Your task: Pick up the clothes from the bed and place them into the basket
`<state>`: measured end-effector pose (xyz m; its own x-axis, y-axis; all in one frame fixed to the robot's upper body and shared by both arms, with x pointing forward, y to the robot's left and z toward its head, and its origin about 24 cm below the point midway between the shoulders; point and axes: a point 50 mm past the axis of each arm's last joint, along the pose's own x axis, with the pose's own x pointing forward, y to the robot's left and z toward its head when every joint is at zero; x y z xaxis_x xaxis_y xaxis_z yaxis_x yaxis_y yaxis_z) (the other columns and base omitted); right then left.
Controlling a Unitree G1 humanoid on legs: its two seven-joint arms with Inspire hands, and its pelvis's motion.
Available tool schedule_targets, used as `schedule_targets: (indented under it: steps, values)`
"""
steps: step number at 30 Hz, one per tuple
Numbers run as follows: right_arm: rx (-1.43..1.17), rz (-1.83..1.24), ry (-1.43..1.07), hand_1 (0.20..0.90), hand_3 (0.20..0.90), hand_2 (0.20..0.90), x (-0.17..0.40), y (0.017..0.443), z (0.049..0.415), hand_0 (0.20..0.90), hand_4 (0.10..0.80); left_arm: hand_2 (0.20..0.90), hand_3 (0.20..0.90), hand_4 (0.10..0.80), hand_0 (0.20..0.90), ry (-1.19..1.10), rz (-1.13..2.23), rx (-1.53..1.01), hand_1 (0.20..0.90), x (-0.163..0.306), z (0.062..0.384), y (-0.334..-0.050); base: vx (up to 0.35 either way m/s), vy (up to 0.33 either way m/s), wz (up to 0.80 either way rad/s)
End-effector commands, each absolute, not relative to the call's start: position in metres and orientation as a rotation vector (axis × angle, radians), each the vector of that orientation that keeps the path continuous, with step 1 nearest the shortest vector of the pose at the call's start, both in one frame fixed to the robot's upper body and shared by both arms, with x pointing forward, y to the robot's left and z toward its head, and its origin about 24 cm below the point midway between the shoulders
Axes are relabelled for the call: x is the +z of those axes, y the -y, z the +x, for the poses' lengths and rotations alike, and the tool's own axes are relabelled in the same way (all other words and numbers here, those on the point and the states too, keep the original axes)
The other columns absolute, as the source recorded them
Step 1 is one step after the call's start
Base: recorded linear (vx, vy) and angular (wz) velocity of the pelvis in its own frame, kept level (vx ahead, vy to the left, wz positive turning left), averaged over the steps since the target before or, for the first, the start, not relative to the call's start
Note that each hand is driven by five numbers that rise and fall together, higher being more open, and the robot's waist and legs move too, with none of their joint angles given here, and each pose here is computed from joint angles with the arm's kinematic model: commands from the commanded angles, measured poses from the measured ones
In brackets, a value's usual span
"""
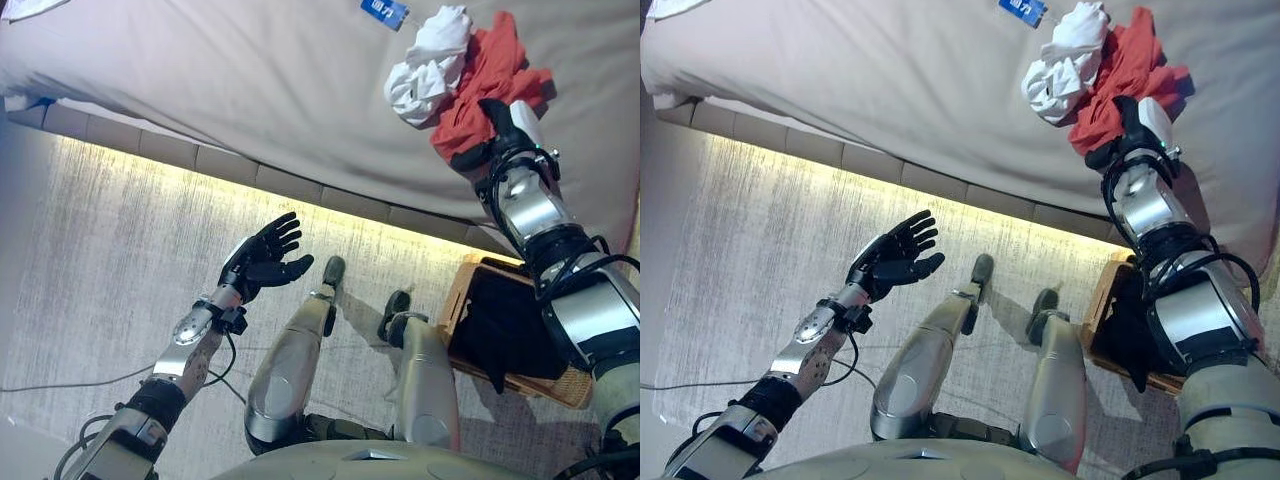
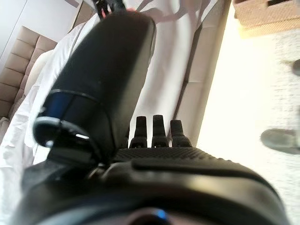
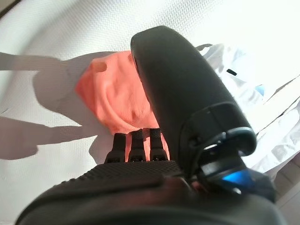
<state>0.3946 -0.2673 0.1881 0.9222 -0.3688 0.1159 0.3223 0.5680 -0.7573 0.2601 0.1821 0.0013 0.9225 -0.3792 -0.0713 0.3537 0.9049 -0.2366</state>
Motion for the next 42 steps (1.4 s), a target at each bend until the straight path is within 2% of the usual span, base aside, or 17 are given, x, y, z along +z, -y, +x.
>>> schedule_targets:
  steps: [1,6,11,12,13,14,29,42]
  values:
    - [-0.543,-0.92,0.099,0.9,0.9,0.9,0.255,0.279,0.395,0.9,0.8,0.9,0.9,0.8,0.9,0.101,-0.298,-0.418,0.9,0.037,0.255,-0.178,-0.075,-0.024,0.09]
    - [-0.653,-0.994,0.043,0.9,0.9,0.9,0.269,0.305,0.39,0.9,0.8,0.9,0.9,0.8,0.9,0.119,-0.324,-0.409,0.9,0.043,0.251,-0.176,0.002,-0.024,0.17]
    - [-0.776,-1.192,-0.021,0.9,0.9,0.9,0.297,0.328,0.378,0.9,0.8,0.9,0.9,0.8,0.9,0.122,-0.381,-0.361,0.9,0.044,0.244,-0.186,-0.023,-0.009,0.09]
    - [-0.784,-1.242,-0.045,0.702,0.669,0.702,0.305,0.332,0.375,0.702,0.569,0.9,0.9,0.8,0.9,0.121,-0.385,-0.359,0.9,0.046,0.241,-0.188,-0.029,-0.021,0.1]
    - [-0.784,-1.261,-0.053,0.326,0.23,0.326,0.308,0.333,0.374,0.326,0.13,0.9,0.9,0.8,0.9,0.12,-0.384,-0.361,0.9,0.047,0.24,-0.189,-0.029,-0.028,0.06]
    - [-0.781,-1.268,-0.055,0.3,0.2,0.3,0.31,0.334,0.373,0.3,0.1,0.9,0.9,0.8,0.9,0.121,-0.379,-0.366,0.9,0.048,0.239,-0.189,0.0,0.0,0.0]
    - [-0.792,-1.238,0.027,0.3,0.2,0.3,0.301,0.347,0.366,0.3,0.1,0.9,0.9,0.8,0.9,0.118,-0.37,-0.359,0.9,0.048,0.24,-0.197,0.001,0.012,-0.07]
    - [-0.753,-1.137,0.159,0.3,0.2,0.3,0.301,0.368,0.341,0.3,0.1,0.9,0.9,0.8,0.9,0.057,-0.335,-0.252,0.9,0.036,0.245,-0.198,0.072,0.048,-0.23]
